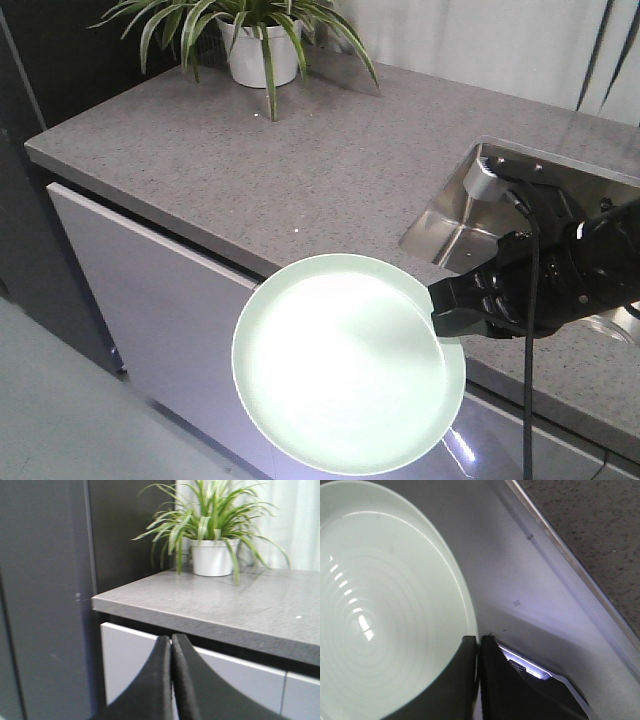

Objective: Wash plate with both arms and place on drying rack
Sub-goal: 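Carry the plate in the right gripper up to the steel sink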

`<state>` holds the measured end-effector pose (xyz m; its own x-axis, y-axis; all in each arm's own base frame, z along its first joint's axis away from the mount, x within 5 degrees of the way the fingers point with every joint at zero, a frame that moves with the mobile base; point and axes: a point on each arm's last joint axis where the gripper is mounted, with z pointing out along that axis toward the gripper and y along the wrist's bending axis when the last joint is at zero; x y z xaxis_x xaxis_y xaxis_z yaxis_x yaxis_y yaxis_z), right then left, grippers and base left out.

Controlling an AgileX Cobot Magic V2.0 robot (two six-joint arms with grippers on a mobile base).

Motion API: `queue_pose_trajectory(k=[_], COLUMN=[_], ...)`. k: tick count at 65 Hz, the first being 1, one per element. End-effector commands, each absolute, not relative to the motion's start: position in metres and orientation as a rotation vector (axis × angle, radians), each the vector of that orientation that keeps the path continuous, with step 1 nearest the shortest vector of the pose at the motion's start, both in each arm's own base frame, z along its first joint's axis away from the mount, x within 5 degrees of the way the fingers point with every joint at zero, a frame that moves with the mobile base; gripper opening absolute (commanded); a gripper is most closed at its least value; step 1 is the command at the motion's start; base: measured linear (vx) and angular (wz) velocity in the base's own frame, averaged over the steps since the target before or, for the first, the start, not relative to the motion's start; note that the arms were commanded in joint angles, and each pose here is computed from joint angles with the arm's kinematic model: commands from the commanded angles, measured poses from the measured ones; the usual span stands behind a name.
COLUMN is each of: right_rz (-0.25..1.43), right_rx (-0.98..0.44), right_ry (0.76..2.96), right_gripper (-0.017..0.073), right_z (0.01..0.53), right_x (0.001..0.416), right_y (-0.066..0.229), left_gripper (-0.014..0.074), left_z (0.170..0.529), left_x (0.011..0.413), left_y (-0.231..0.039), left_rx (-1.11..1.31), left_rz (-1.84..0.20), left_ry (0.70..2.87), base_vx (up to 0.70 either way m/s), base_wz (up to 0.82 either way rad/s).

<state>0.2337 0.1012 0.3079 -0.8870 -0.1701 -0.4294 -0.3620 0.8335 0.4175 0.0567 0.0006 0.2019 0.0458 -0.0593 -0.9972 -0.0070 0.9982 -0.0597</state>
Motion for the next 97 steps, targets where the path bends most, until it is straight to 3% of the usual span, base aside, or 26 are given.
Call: queue_pose_trajectory(k=[1,97], right_rz=[0.738,0.738], right_rx=[-0.389,-0.389], right_ry=[2.548,2.548], right_gripper=[-0.0001,-0.0001], right_z=[0.3253,0.3253], right_x=[0.232,0.232], right_y=[0.1026,0.1026], left_gripper=[-0.0006,-0.0006], left_z=[0.2185,0.2185], left_x=[0.0533,0.0533], left_y=[0.0001,0.0001], left_rx=[-0.05,-0.05], left_rz=[-0.055,-0.055], left_ry=[1.411,1.411], base_vx=[0.08,0.06], base_wz=[-0.29,-0.22])
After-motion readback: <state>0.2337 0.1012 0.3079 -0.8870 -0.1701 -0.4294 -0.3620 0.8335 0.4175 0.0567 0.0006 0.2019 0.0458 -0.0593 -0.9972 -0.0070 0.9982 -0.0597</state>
